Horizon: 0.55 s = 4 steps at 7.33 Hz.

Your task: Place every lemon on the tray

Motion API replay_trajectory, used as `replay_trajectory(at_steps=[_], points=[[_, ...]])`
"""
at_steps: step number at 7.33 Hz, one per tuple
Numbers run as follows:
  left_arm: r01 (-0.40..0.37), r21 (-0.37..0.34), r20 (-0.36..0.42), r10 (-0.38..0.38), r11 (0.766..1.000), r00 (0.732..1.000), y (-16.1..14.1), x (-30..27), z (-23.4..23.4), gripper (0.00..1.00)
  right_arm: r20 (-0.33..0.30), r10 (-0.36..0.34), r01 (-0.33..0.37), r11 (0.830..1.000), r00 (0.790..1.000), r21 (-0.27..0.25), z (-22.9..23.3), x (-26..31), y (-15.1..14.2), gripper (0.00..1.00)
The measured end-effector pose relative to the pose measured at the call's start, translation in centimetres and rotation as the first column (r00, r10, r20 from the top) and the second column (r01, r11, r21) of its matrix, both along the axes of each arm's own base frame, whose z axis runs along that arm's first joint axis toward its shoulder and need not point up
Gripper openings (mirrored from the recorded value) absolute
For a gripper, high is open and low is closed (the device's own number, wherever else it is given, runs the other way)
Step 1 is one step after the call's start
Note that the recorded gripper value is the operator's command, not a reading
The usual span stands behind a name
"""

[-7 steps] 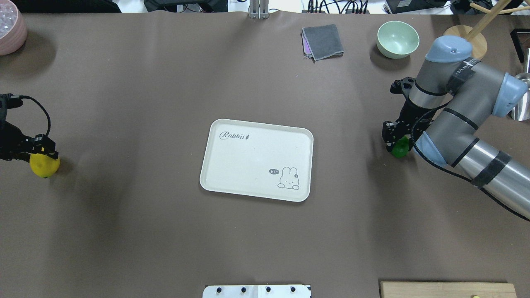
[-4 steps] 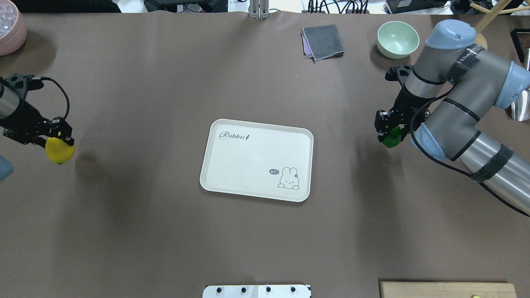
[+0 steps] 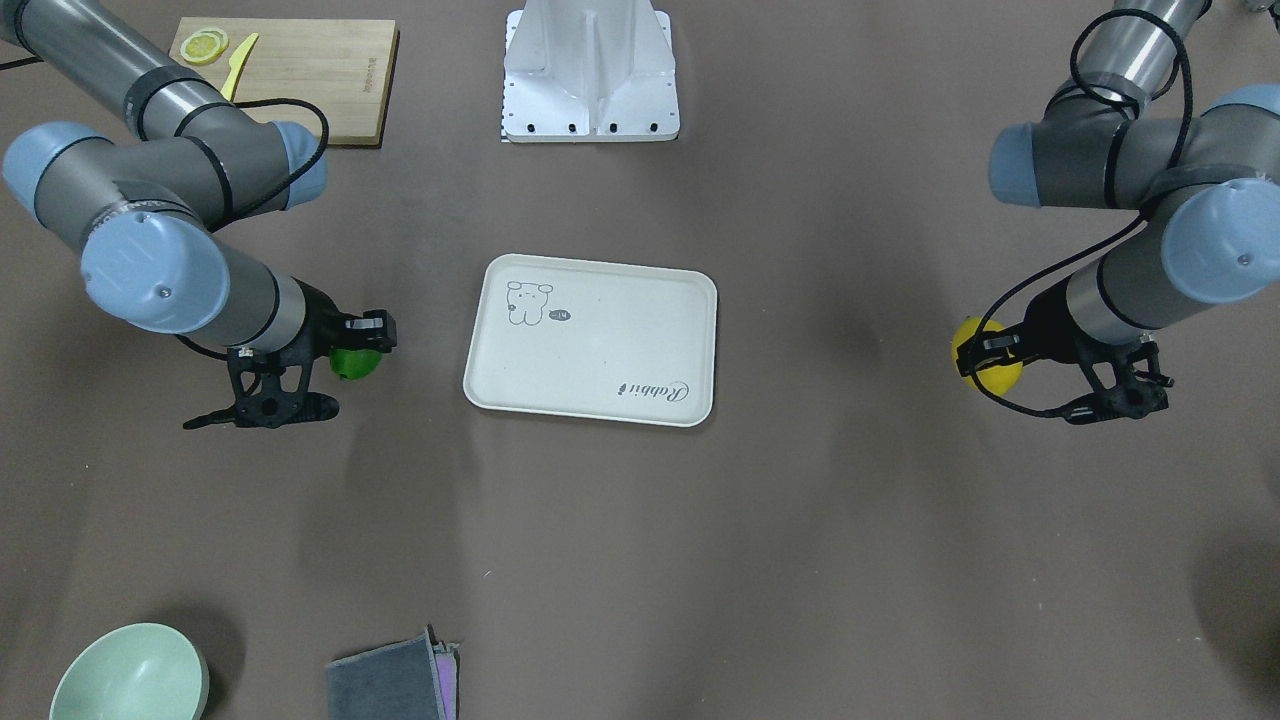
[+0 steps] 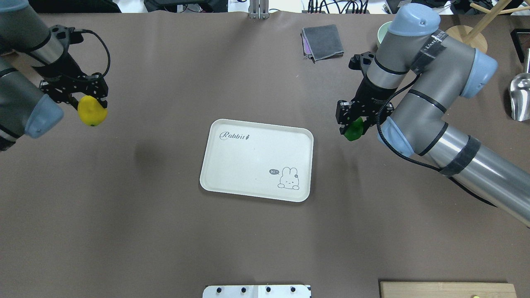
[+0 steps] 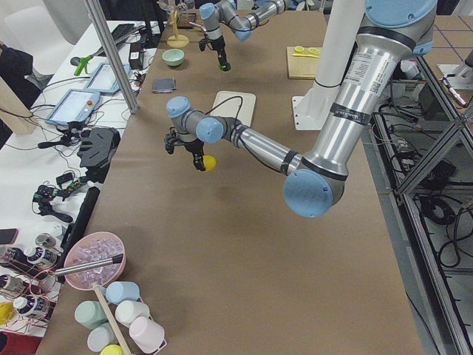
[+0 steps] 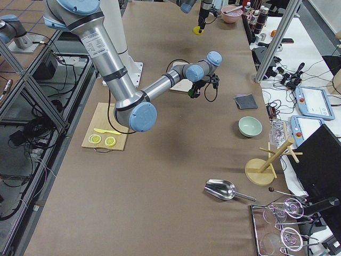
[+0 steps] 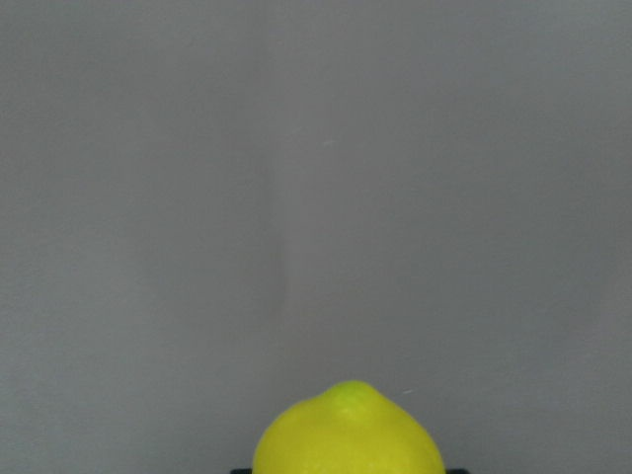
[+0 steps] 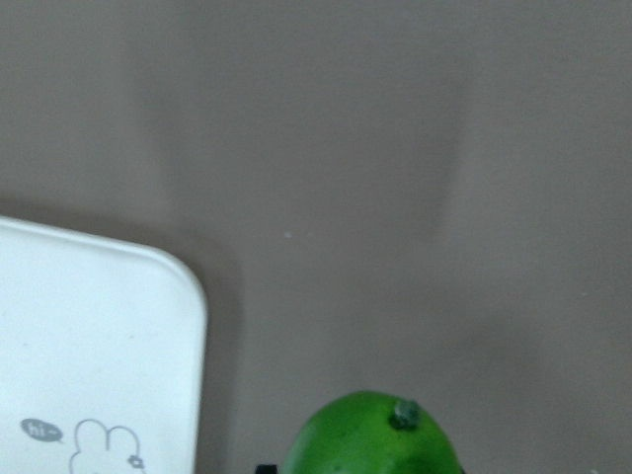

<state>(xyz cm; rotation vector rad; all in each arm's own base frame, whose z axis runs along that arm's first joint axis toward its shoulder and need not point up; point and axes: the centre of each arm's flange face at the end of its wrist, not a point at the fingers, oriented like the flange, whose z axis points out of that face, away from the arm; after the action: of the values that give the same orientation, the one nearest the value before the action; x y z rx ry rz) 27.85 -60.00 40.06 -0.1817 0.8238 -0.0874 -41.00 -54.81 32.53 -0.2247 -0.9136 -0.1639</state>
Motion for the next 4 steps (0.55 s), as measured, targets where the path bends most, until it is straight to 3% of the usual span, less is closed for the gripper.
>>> replay_trajectory(at_steps=[4], points=[[0.023, -0.029, 0.007, -0.022, 0.999, 1.000, -3.0, 5.2, -9.2, 0.00, 0.034, -0.090, 0.087, 0.994, 0.995, 0.061, -5.6, -6.9, 2.5, 0.18]])
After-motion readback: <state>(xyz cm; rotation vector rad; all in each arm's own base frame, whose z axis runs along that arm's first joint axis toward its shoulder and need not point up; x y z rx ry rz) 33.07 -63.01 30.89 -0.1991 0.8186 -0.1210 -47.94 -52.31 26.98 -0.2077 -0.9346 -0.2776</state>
